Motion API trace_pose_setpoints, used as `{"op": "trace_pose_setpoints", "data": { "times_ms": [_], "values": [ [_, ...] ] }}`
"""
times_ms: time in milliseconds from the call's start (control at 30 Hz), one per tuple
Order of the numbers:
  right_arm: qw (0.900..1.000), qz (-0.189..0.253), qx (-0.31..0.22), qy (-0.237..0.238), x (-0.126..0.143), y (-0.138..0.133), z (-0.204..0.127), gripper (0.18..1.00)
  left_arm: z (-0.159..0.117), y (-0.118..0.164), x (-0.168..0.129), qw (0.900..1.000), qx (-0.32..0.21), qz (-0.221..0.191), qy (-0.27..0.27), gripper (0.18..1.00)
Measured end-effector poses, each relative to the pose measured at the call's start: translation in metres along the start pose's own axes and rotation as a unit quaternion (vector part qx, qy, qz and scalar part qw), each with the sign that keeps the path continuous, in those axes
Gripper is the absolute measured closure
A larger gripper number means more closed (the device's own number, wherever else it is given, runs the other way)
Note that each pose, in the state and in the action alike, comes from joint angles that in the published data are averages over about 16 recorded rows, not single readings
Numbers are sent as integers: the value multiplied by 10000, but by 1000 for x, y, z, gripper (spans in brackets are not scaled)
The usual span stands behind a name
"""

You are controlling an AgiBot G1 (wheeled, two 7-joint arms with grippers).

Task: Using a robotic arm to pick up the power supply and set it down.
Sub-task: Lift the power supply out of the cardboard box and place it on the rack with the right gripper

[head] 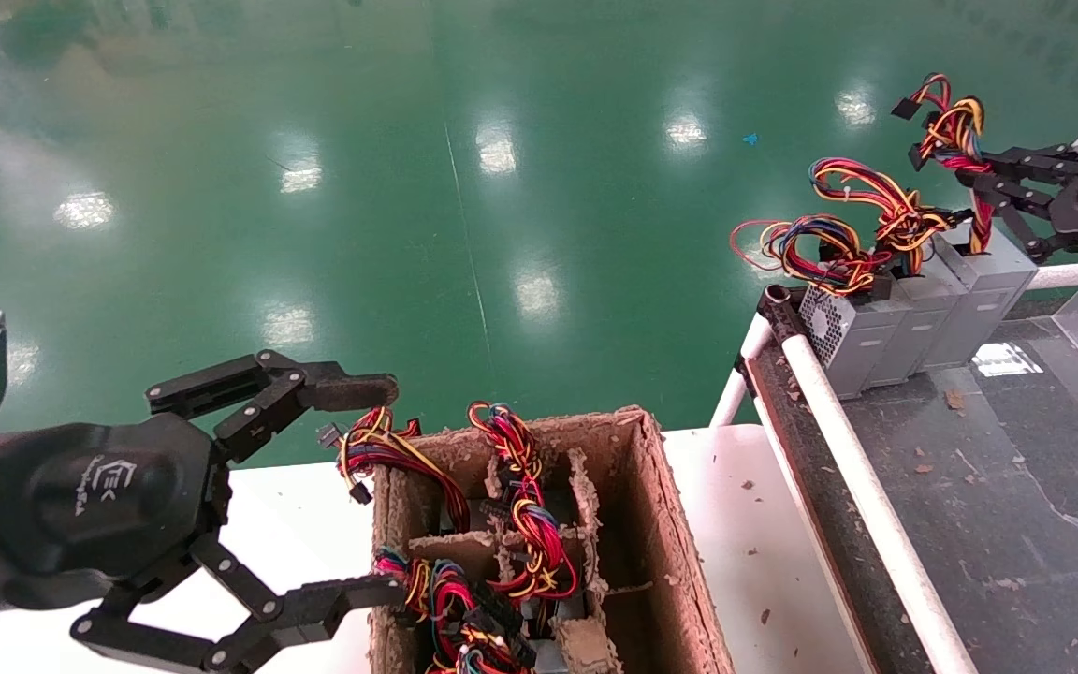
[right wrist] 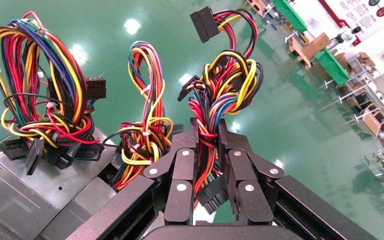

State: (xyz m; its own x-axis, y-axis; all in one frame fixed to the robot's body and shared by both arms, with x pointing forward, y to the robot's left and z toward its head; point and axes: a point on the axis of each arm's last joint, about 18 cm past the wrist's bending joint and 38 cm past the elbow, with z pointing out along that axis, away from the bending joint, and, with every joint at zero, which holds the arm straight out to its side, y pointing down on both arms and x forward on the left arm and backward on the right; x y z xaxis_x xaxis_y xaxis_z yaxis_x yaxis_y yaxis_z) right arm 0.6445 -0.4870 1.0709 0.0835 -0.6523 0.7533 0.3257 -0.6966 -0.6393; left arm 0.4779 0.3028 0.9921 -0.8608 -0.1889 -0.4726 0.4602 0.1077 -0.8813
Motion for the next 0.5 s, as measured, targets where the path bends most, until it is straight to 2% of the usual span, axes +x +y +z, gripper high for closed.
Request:
{"op": "trace_pose_setpoints", "data": {
  "times_ms": [500],
  "values": [
    [9999, 28, -105, -10, -2, 7, 6, 922, 0, 0, 0, 10000, 0, 0, 0, 184]
  ]
}}
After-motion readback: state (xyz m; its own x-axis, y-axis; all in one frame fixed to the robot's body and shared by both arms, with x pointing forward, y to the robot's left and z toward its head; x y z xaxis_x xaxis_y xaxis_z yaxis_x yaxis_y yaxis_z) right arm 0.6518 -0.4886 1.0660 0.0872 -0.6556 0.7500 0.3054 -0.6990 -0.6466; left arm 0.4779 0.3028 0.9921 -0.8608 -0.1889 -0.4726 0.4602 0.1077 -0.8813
